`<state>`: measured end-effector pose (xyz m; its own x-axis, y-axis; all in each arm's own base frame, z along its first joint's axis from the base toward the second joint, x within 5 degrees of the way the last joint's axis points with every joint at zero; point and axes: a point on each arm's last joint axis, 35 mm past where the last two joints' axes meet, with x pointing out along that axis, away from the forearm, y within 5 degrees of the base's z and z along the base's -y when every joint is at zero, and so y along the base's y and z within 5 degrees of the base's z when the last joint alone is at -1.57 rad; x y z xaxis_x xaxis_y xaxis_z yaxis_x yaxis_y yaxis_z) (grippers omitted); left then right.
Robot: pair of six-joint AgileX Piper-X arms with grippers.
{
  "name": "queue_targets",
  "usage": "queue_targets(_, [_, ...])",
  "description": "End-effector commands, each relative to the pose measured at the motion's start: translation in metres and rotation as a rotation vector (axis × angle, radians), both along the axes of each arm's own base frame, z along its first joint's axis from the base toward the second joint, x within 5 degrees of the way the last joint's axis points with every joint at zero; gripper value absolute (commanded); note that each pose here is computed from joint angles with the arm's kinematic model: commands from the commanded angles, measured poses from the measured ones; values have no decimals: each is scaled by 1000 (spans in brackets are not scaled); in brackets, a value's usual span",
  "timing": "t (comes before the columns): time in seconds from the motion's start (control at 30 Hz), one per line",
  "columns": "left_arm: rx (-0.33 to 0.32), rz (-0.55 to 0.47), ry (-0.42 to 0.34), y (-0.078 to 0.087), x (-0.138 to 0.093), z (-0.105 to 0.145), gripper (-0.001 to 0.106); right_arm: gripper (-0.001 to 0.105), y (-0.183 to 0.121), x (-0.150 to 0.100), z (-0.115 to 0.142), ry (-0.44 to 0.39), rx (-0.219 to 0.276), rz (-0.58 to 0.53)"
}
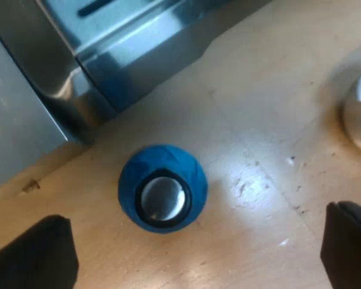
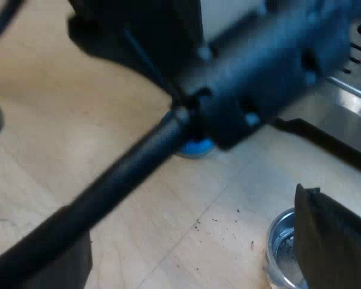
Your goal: Grind coffee beans and then tamp
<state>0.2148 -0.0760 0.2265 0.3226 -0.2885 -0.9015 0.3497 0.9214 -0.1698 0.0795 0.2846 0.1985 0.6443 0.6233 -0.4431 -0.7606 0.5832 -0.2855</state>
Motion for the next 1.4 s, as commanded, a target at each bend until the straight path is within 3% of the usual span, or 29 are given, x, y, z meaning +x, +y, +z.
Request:
queue_targets(0.03, [34, 13, 0, -1, 7, -6, 83, 71, 2, 1, 5, -11, 23, -5])
queue_targets(0.5, [68, 12, 97, -8, 27, -46, 83, 71, 2, 1, 5, -11, 23, -5])
queue_targets(0.6, [74, 12, 113, -8, 28, -50, 78, 71, 2, 1, 5, -11, 23, -5])
queue_targets(0.77, [55, -5, 120, -11, 27, -50, 47, 71, 2, 1, 5, -11, 23, -5])
queue_targets(0.8, [53, -6, 120, -11, 27, -50, 45, 71, 2, 1, 5, -11, 23, -5])
queue_targets(0.9, [36, -24, 133, -14, 25, -50, 26, 71, 1, 1, 4, -6, 10, 0])
queue_targets(0.97, [20, -40, 141, -16, 22, -47, 9, 71, -2, 0, 5, 1, -8, 4])
queue_targets(1.03, [12, -50, 130, -18, 19, -42, 0, 71, -4, -4, 7, 4, -29, 13])
queue_targets(1.23, [-25, -56, 33, -14, 7, -11, 0, 71, -18, -20, 14, 30, -94, 48])
queue_targets(1.4, [-54, -61, -23, -9, -7, 11, 0, 71, -32, -34, 7, 0, -93, -13])
